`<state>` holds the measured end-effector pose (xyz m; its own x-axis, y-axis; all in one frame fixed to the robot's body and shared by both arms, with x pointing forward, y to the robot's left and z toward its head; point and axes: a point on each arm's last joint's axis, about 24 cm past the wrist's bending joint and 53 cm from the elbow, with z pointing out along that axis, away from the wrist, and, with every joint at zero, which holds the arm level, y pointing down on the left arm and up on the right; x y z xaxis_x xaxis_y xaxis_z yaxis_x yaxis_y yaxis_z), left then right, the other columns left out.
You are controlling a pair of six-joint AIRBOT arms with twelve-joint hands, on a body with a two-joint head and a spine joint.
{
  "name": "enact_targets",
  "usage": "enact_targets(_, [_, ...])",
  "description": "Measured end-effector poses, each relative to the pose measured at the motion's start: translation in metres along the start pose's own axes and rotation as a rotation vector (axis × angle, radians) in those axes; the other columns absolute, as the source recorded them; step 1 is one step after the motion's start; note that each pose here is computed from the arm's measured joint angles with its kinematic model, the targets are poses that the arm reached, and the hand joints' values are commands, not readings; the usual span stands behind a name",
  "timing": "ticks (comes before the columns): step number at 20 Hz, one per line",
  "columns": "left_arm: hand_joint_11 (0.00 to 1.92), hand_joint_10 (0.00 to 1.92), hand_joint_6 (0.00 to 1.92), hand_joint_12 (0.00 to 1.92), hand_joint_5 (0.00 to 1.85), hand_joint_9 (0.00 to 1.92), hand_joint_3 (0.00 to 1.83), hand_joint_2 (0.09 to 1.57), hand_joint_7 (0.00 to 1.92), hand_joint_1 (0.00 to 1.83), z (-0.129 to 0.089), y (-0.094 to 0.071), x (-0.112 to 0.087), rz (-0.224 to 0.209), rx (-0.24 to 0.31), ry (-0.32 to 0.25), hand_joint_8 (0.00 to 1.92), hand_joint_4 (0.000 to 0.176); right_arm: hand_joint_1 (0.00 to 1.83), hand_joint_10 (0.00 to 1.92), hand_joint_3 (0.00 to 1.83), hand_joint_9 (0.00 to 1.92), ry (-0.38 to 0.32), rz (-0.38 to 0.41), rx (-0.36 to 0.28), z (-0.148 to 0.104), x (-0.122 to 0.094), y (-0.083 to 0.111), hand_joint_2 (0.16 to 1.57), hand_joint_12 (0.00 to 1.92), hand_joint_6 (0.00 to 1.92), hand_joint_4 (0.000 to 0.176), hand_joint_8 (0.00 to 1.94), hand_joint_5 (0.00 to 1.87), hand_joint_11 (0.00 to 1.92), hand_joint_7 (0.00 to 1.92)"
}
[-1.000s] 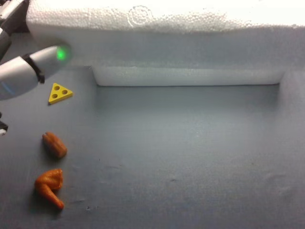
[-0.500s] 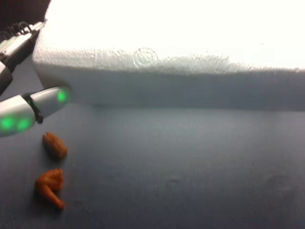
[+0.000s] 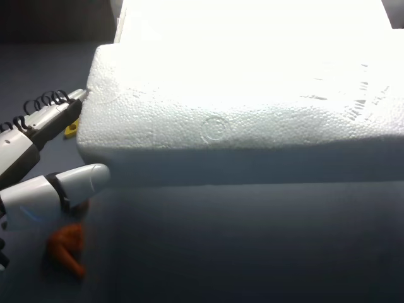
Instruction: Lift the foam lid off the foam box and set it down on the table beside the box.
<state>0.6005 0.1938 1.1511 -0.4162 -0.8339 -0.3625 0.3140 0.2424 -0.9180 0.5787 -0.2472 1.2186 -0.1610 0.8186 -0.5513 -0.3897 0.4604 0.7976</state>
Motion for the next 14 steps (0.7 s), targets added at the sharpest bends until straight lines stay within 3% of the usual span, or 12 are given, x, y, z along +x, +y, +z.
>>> enact_targets(1, [0.0,0.0,0.0,0.0,0.07,0.0,0.01,1.23,0.0,0.25,0.0,0.001,0.0,-0.002,-0.001,-0.001,0.0,0.0,0.41,0.39,0.0,0.0,0.005,0.005,0.004,0.0,0.002,-0.002,1.29,1.47,0.36,0.0,0.09,0.0,0.0,0.08])
enact_targets(3, [0.0,0.0,0.0,0.0,0.08,0.0,0.0,1.23,0.0,0.23,-0.002,0.005,0.004,-0.012,-0.013,0.003,0.0,0.0,0.46,0.14,0.0,0.01,0.017,0.016,0.021,-0.002,0.007,-0.008,1.3,0.86,0.3,0.0,0.01,0.01,0.0,0.03])
enact_targets(5, [0.0,0.0,0.01,0.0,0.08,0.0,0.0,1.22,0.0,0.23,-0.002,0.011,0.008,-0.011,-0.032,0.018,0.0,0.0,0.45,0.14,0.0,0.0,0.013,0.026,0.026,-0.001,0.006,-0.012,1.27,0.65,0.25,0.0,0.01,0.04,0.0,0.04])
enact_targets(6, [0.0,0.0,0.0,0.0,0.08,0.0,0.0,1.22,0.0,0.23,-0.002,0.011,0.008,-0.011,-0.031,0.018,0.0,0.0,0.44,0.05,0.0,0.0,0.016,0.028,0.028,-0.002,0.007,-0.013,1.25,0.29,0.21,0.0,0.0,0.03,0.0,0.04])
enact_targets(8, [0.0,0.0,0.01,0.0,0.09,0.0,0.0,1.22,0.01,0.22,-0.001,0.012,0.007,-0.009,-0.03,0.018,0.0,0.0,0.41,0.04,0.0,0.03,0.018,0.037,0.031,-0.001,0.009,-0.016,1.23,0.21,0.2,0.0,0.01,0.04,0.0,0.07])
enact_targets(9, [0.0,0.0,0.0,0.0,0.09,0.0,0.0,1.21,0.01,0.23,-0.001,0.014,0.007,-0.013,-0.035,0.014,0.0,0.0,0.42,0.02,0.0,0.01,0.025,0.041,0.038,-0.001,0.012,-0.019,1.23,0.04,0.2,0.0,0.0,0.06,0.0,0.06])
enact_targets(13, [0.0,0.0,0.01,0.0,0.09,0.0,0.0,1.18,0.03,0.26,0.001,0.028,0.011,-0.015,-0.065,0.024,0.01,0.0,0.45,0.03,0.0,0.03,0.053,0.069,0.089,-0.001,0.024,-0.04,1.25,0.03,0.2,0.0,0.0,0.08,0.05,0.07])
enact_targets(14, [0.0,0.0,0.01,0.0,0.1,0.0,0.0,1.18,0.03,0.27,0.002,0.032,0.011,-0.017,-0.073,0.027,0.01,0.0,0.44,0.08,0.0,0.02,0.059,0.073,0.101,0.0,0.027,-0.045,1.25,0.39,0.14,0.0,0.0,0.11,0.01,0.07])
